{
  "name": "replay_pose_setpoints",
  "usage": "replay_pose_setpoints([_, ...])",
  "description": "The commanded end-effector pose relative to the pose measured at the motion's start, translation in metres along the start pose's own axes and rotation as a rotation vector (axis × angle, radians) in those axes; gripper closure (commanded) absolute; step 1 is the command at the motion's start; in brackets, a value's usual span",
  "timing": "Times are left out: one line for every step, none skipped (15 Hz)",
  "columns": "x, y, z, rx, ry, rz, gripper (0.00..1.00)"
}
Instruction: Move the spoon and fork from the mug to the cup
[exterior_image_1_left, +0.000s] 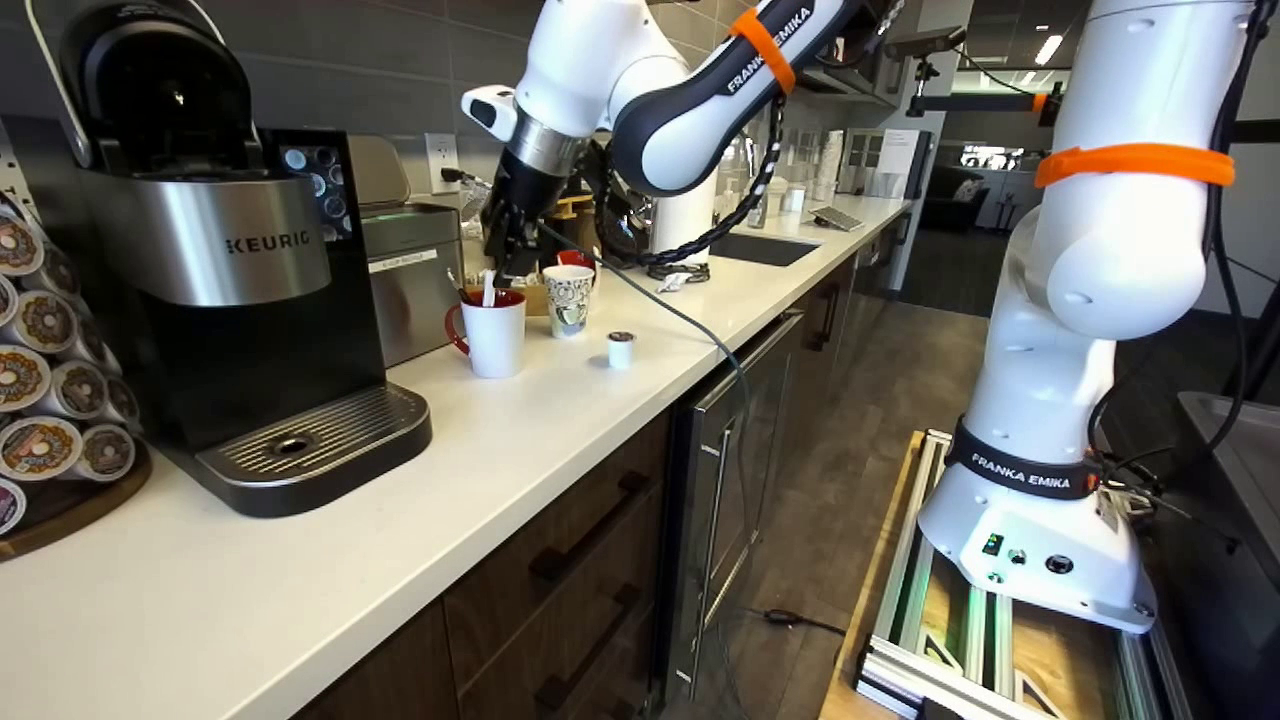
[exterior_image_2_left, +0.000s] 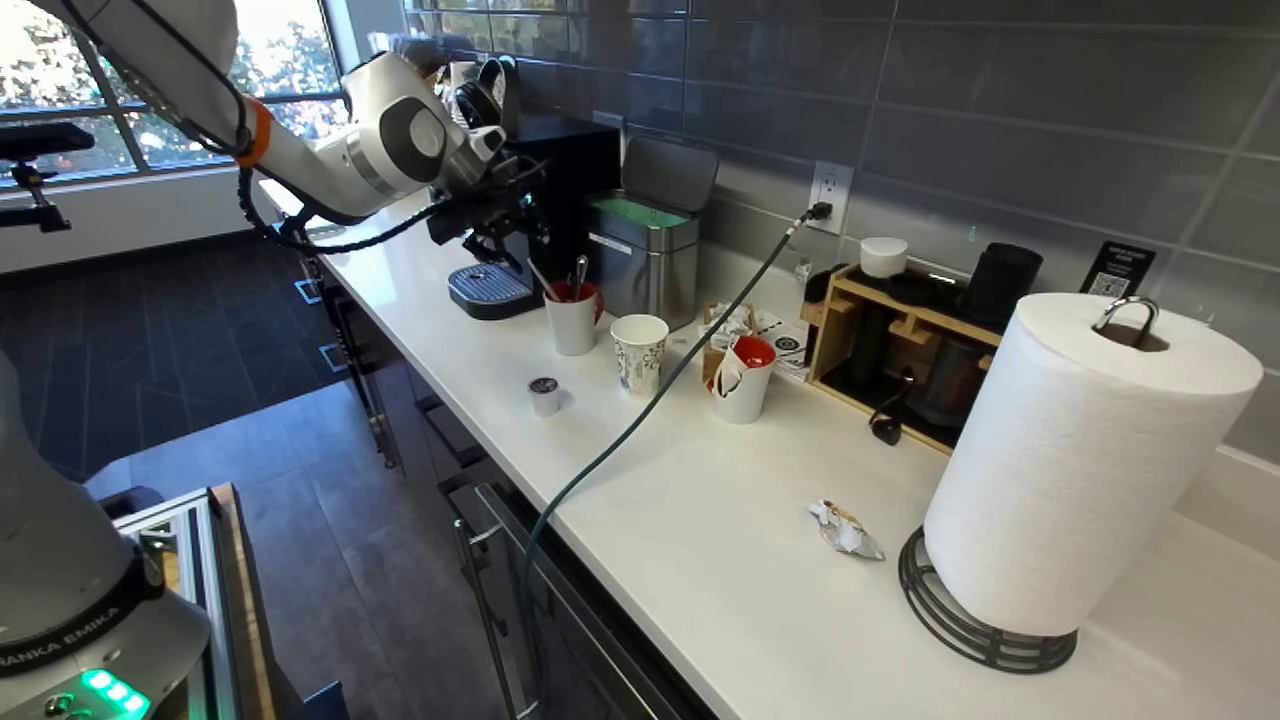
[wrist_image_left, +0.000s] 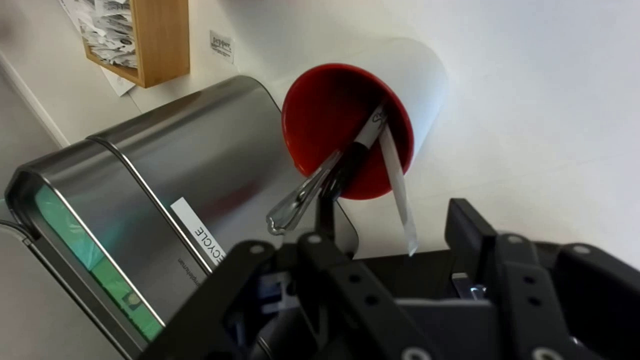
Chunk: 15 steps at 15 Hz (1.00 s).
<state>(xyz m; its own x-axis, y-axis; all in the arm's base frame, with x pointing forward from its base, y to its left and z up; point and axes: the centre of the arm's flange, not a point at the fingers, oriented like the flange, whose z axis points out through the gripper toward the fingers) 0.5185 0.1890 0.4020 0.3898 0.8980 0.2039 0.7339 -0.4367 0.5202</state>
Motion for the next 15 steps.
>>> replay_pose_setpoints([0.009, -0.002, 0.014, -0.007, 0.013, 0.006, 0.69])
replay_pose_setpoints([0.010, -0.003, 0.015, -0.005, 0.011, 0.008, 0.78])
replay_pose_setpoints([0.011, -0.003, 0.015, -0.003, 0.011, 0.010, 0.85])
replay_pose_setpoints([0.011, -0.003, 0.016, 0.001, 0.012, 0.015, 0.94])
replay_pose_setpoints([0.011, -0.003, 0.016, 0.003, 0.013, 0.019, 0.99])
replay_pose_setpoints([0.011, -0.004, 0.015, 0.011, 0.013, 0.023, 1.00])
replay_pose_setpoints([0.011, -0.004, 0.014, 0.016, 0.009, 0.026, 1.00])
replay_pose_setpoints([0.011, -0.003, 0.006, 0.027, 0.006, 0.029, 1.00])
replay_pose_setpoints([0.012, -0.002, -0.002, 0.053, -0.002, 0.033, 1.00])
replay_pose_setpoints([0.012, 0.003, -0.017, 0.076, -0.004, 0.042, 1.00])
replay_pose_setpoints([0.011, 0.008, -0.029, 0.095, 0.002, 0.055, 1.00])
replay_pose_setpoints([0.008, 0.016, -0.044, 0.105, 0.014, 0.073, 1.00])
replay_pose_setpoints([0.004, 0.026, -0.062, 0.086, 0.022, 0.103, 1.00])
replay_pose_setpoints([0.001, 0.035, -0.079, 0.064, 0.035, 0.129, 1.00])
replay_pose_setpoints([-0.005, 0.046, -0.100, 0.029, 0.055, 0.161, 1.00])
